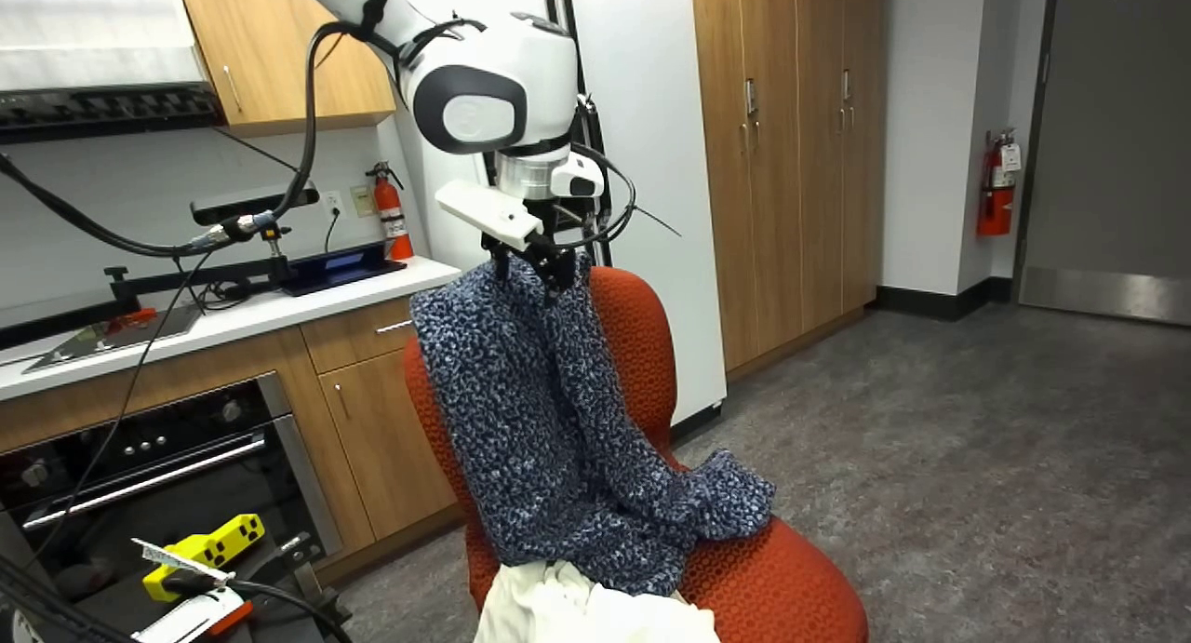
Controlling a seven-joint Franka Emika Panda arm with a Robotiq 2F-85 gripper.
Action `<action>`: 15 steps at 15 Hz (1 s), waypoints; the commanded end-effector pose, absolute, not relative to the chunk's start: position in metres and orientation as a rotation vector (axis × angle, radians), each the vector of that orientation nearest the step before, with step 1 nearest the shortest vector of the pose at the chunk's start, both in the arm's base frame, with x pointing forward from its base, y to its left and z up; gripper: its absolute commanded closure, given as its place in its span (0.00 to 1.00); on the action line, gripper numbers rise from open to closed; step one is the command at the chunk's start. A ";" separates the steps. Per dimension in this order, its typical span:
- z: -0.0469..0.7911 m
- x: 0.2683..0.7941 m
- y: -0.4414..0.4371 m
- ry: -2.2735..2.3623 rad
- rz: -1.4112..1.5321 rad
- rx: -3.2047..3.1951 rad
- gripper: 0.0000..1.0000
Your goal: Take the fleece from the backrest and put it on the seat of the chair
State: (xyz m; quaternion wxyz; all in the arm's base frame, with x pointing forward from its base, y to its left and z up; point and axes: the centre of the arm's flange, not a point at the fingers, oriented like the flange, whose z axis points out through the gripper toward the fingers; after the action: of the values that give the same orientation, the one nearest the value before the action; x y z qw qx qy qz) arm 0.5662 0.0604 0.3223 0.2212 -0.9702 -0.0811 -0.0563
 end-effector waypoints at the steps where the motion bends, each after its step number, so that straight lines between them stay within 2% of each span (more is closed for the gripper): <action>1: 0.318 0.574 0.071 -0.256 -0.185 -2.613 0.00; 15: 0.312 0.567 0.077 -0.233 -0.121 -2.592 0.00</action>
State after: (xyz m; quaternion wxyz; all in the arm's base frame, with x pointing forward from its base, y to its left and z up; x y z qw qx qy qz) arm 0.5674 0.0775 0.3119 0.2648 -0.9594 -0.0862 -0.0448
